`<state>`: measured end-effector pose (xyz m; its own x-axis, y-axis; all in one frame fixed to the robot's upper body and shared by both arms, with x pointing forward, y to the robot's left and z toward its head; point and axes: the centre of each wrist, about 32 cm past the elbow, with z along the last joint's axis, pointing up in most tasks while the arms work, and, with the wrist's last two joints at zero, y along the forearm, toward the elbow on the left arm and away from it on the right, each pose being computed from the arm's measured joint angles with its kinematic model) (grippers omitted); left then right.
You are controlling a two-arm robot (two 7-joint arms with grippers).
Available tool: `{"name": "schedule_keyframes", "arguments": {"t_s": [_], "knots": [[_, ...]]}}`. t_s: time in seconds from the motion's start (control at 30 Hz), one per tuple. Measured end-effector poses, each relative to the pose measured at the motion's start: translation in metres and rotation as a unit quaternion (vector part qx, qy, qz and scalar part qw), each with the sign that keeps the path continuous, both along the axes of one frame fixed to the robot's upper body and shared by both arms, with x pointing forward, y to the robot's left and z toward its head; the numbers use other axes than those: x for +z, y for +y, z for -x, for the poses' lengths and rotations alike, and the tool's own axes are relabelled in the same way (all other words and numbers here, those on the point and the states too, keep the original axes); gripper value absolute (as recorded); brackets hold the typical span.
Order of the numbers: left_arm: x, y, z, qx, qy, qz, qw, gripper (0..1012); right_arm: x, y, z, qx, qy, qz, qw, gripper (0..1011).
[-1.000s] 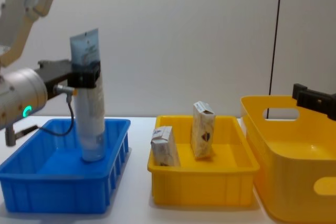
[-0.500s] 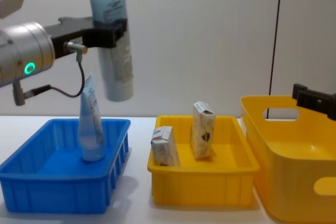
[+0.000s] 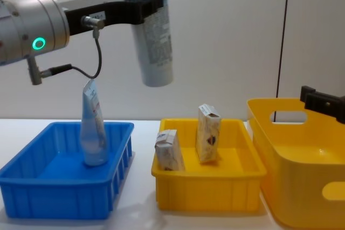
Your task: Bimanual collaborative sorting of washing and personal care products
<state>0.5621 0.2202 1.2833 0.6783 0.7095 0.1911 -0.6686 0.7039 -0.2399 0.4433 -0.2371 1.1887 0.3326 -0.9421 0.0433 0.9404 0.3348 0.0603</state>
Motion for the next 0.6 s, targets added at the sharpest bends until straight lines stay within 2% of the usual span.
{"name": "schedule_keyframes", "arguments": {"t_s": [0.17, 0.2, 0.3, 0.33, 0.4, 0.6], "knots": [[0.0036, -0.0018, -0.0042, -0.037, -0.002, 0.000, 0.9993, 218, 0.000, 0.000, 0.000, 0.000, 0.000, 0.000, 1.0000, 1002], [0.0041, -0.0028, -0.0059, -0.051, -0.003, 0.000, 0.9987, 218, 0.000, 0.000, 0.000, 0.000, 0.000, 0.000, 1.0000, 1002], [0.0051, -0.0045, -0.0085, -0.069, -0.003, -0.001, 0.9976, 217, 0.000, 0.000, 0.000, 0.000, 0.000, 0.000, 1.0000, 1002], [0.0059, -0.0057, -0.0103, -0.083, -0.004, -0.001, 0.9965, 218, 0.000, 0.000, 0.000, 0.000, 0.000, 0.000, 1.0000, 1002], [0.0066, -0.0069, -0.0120, -0.095, -0.004, -0.002, 0.9955, 218, 0.000, 0.000, 0.000, 0.000, 0.000, 0.000, 1.0000, 1002], [0.0081, -0.0138, -0.0203, -0.146, -0.004, -0.004, 0.9892, 218, 0.000, 0.000, 0.000, 0.000, 0.000, 0.000, 1.0000, 1002]]}}
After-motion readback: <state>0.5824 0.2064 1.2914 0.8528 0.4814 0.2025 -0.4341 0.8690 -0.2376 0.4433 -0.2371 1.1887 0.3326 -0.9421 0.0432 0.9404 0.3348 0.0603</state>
